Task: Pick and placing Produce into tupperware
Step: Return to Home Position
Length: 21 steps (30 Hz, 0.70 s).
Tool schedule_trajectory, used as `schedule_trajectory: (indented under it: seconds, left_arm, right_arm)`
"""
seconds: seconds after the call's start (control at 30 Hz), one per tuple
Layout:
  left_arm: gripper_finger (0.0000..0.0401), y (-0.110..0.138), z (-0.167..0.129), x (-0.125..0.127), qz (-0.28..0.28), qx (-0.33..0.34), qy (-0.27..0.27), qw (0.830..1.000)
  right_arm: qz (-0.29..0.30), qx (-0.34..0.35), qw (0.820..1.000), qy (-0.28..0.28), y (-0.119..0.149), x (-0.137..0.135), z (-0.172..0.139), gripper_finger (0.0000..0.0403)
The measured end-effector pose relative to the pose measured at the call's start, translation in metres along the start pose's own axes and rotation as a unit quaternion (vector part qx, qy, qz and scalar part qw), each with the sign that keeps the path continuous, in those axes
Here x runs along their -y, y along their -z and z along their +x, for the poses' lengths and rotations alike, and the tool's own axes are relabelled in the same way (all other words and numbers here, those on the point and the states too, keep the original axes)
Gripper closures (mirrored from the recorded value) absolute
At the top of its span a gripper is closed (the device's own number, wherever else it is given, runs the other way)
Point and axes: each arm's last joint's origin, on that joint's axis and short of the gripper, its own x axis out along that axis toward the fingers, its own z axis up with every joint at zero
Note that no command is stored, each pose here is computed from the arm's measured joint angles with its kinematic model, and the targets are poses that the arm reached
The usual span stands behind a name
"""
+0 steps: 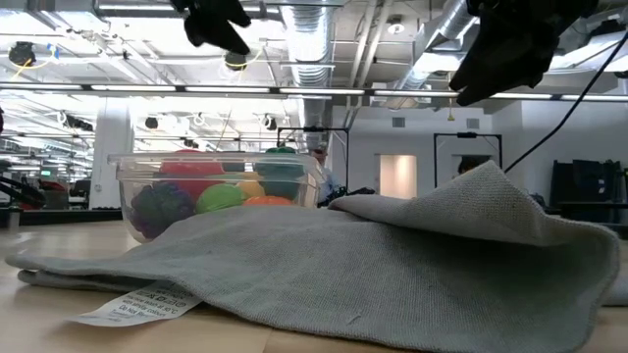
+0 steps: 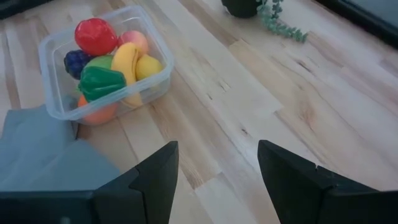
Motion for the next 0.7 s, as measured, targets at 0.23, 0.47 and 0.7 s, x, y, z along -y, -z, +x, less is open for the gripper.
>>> schedule_trajectory:
  seconds: [0.23, 0.47, 0.7]
  left_arm:
    - [0.0093, 0.000, -0.032, -0.008, -0.020, 0.039, -0.017, 0.999]
    - [0.0093, 0.002, -0.041, -0.011, 0.010, 0.043, -0.024, 0.999]
    - [0.0093, 0.005, -0.041, -0.016, 0.051, 0.031, -0.105, 0.993]
  right_arm:
    - [-0.080, 0.002, 0.997, -0.002, 0.000, 0.000, 0.000, 0.0158]
    - [-0.085, 0.003, 0.996, 0.011, -0.005, 0.005, 0.004, 0.0158]
    - [-0.040, 0.005, 0.999, 0.034, -0.019, 0.016, 0.011, 0.0158]
